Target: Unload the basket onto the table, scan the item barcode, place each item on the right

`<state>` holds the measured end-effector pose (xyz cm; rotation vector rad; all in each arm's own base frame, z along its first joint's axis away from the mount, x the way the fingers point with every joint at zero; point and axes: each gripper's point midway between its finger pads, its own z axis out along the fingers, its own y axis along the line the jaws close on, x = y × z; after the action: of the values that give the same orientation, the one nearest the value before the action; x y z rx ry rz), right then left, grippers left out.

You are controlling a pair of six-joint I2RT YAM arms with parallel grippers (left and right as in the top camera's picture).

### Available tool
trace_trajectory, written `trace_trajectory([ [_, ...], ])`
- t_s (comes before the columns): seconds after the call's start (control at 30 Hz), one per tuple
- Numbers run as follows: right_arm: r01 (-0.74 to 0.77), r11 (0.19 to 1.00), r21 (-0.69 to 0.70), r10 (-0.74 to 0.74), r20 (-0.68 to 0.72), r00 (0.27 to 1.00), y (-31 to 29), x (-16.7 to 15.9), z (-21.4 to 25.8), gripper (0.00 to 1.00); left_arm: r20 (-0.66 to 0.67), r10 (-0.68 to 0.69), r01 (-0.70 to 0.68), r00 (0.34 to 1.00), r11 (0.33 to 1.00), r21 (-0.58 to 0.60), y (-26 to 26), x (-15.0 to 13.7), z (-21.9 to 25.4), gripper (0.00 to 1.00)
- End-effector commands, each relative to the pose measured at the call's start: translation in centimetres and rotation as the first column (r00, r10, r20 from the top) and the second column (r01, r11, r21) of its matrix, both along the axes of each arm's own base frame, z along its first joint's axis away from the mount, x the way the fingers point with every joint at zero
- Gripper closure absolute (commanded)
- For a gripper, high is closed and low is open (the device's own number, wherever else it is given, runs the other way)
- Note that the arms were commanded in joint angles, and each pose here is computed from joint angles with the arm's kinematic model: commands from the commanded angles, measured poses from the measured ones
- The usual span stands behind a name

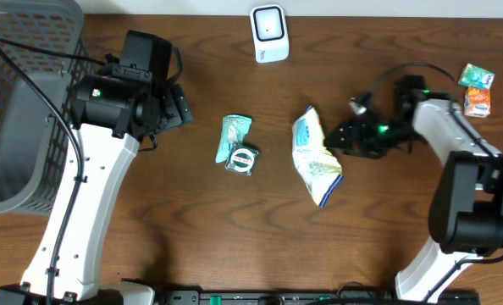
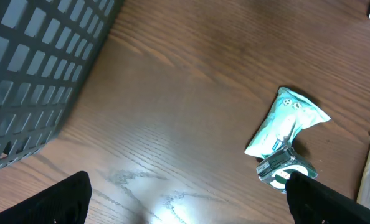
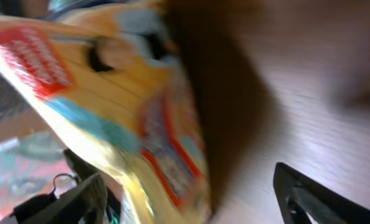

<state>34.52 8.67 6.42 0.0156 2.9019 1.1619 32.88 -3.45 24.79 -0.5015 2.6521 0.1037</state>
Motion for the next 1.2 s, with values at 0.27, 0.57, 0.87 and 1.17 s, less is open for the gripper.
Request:
trace_trajectory([
  [0.27,0.016,0.968,-0.250,-0.019,-0.009,1.000,-4.3,1.4,6.9,0.26,0.004,-0.001,0.001,1.000,1.000,0.015,0.3,0.1,0.2,0.02],
  [0.57,-0.292,0.935,-0.201,0.323,0.142,0.936,4.8,0.1,9.2,0.62,0.004,-0.001,0.001,1.000,1.000,0.015,0.3,0.1,0.2,0.02],
  [0.87,-0.447,0.855,-0.263,0.497,0.169,0.851,10.5,-1.9,8.6,0.67,0.004,-0.001,0.001,1.000,1.000,0.015,0.3,0.1,0.2,0.02],
  [1.17,-0.352,0.826,-0.440,0.435,0.102,0.894,10.0,-1.6,3.3,0.75,0.004,-0.001,0.001,1.000,1.000,0.015,0.3,0.1,0.2,0.02],
])
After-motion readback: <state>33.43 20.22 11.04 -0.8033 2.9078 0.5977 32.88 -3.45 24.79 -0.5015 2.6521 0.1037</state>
